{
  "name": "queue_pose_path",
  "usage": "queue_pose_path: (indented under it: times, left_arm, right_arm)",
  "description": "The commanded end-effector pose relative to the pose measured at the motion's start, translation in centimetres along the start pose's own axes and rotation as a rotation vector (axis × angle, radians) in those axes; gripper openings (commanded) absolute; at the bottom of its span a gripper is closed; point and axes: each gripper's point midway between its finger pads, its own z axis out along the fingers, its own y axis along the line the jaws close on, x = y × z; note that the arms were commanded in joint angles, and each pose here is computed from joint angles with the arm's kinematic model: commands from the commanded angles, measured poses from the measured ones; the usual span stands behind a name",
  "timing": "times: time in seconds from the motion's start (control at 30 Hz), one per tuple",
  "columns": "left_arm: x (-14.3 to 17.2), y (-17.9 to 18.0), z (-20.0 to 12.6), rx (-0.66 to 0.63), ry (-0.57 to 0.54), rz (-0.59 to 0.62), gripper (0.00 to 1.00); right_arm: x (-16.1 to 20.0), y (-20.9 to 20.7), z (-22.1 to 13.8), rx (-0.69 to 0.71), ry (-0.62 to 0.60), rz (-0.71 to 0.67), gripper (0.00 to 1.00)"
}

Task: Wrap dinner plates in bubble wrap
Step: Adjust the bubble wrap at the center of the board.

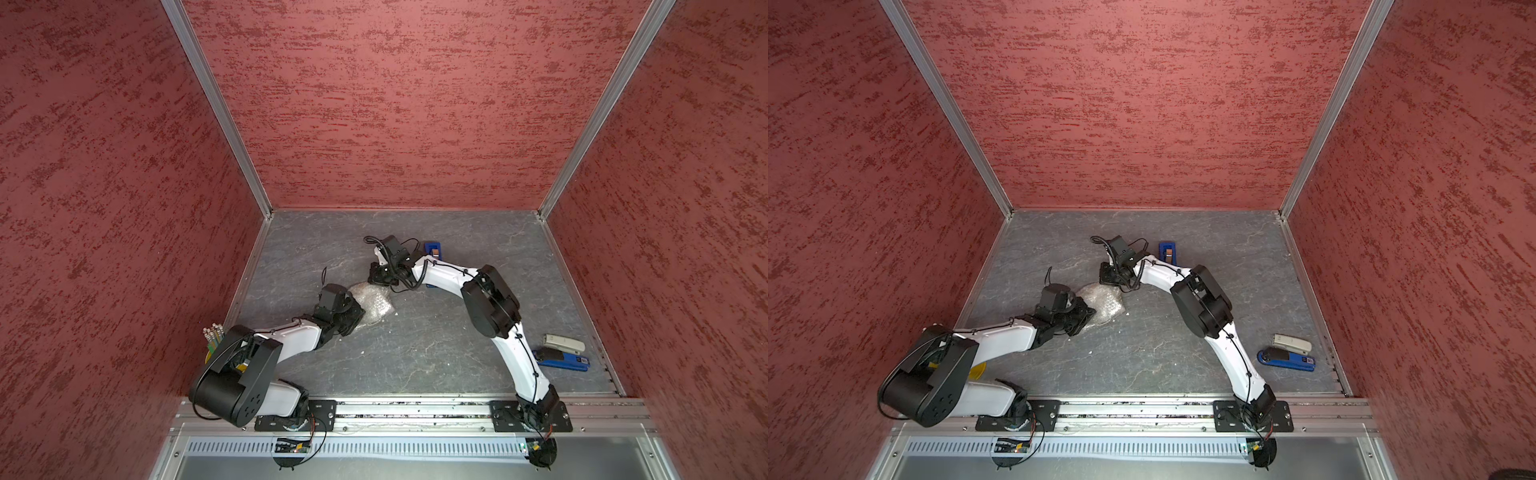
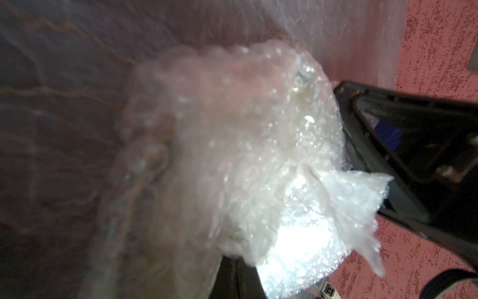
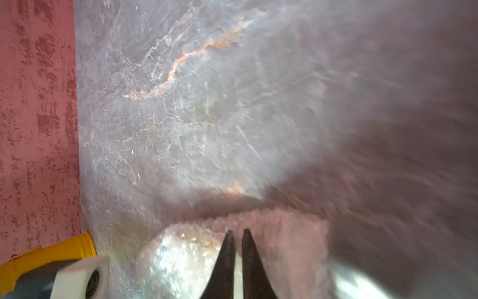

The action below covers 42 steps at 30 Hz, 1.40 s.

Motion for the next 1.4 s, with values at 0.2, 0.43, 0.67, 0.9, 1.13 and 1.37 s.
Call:
queue_pose_path:
  times: [0.2,0.43,0.67,0.9,1.13,1.37]
  left_arm:
    - [1.1,2.3,0.7,-0.102,0.038,0.015,0.0]
    - [1.4,1.9,0.9,-0.08,0.06,0.022,0.0]
    - [1.4,1.9,1.2,-0.072,0.081,0.007,0.0]
    - [1.4,1.7,1.2,-0.072,0.091,0.007,0.0]
    - [1.4,1.6,1.2,-0.073,0.094,0.01,0.0]
    - [-0.3,-2.8,1.9,-0.003,0.072,0.032,0.03]
  right_arm:
    - [1.4,0.6,-5.1,-0.02,-0.082,0.097,0.08]
    - [0.5,5.1,-10.8,-0.039,-0.184,-0.056,0.13]
    - [4.0,4.5,-6.5,-0.025,-0.065,-0.092,0.08]
    - [3.3,2.0,-3.2,0.047,-0.041,-0.084,0.07]
    - [3.5,-0.2,-1.6,0.038,-0.015,-0.015,0.08]
    - [5.9,-1.2,-0.2,-0.014,0.046,0.068,0.07]
